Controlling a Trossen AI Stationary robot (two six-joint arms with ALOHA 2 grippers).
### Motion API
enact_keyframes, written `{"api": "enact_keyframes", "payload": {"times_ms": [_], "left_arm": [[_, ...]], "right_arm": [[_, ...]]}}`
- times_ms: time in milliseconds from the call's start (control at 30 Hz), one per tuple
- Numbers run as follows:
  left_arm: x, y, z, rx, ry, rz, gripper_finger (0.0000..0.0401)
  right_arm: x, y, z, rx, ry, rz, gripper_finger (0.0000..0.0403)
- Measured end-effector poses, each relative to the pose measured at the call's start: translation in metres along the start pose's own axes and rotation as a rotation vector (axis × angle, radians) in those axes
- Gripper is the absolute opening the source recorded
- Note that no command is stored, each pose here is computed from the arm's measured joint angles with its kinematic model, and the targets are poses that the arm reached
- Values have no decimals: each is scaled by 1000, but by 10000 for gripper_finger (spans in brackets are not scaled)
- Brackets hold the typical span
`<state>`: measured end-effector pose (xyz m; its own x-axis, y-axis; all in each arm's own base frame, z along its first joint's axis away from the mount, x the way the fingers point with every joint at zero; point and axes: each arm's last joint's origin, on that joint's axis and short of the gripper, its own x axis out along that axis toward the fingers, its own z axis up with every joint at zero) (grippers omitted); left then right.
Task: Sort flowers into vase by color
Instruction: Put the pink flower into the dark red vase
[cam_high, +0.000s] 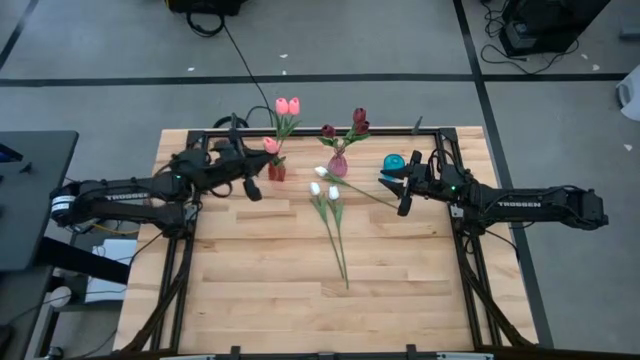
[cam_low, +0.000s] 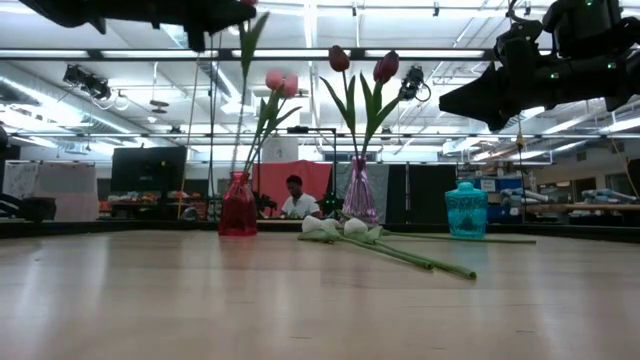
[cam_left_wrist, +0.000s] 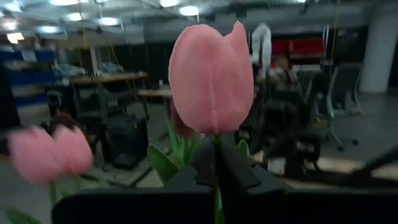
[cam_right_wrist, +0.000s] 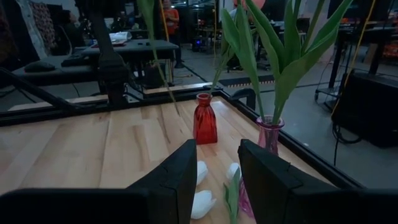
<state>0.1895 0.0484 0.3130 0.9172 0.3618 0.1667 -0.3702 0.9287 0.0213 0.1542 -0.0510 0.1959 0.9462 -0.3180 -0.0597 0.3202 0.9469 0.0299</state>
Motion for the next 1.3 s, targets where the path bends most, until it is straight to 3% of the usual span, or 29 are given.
{"api": "enact_keyframes", "payload": {"times_ms": [300, 733, 1300], "left_arm": [[-12, 5, 15, 41, -71, 82, 7], [8, 1, -7, 47, -15, 83, 7], [8, 1, -5, 46, -28, 86, 7]], "right_arm": [[0, 0, 0, -6, 0, 0, 133], [0, 0, 0, -7, 0, 0, 133], [0, 0, 0, -7, 1, 0, 133]]}}
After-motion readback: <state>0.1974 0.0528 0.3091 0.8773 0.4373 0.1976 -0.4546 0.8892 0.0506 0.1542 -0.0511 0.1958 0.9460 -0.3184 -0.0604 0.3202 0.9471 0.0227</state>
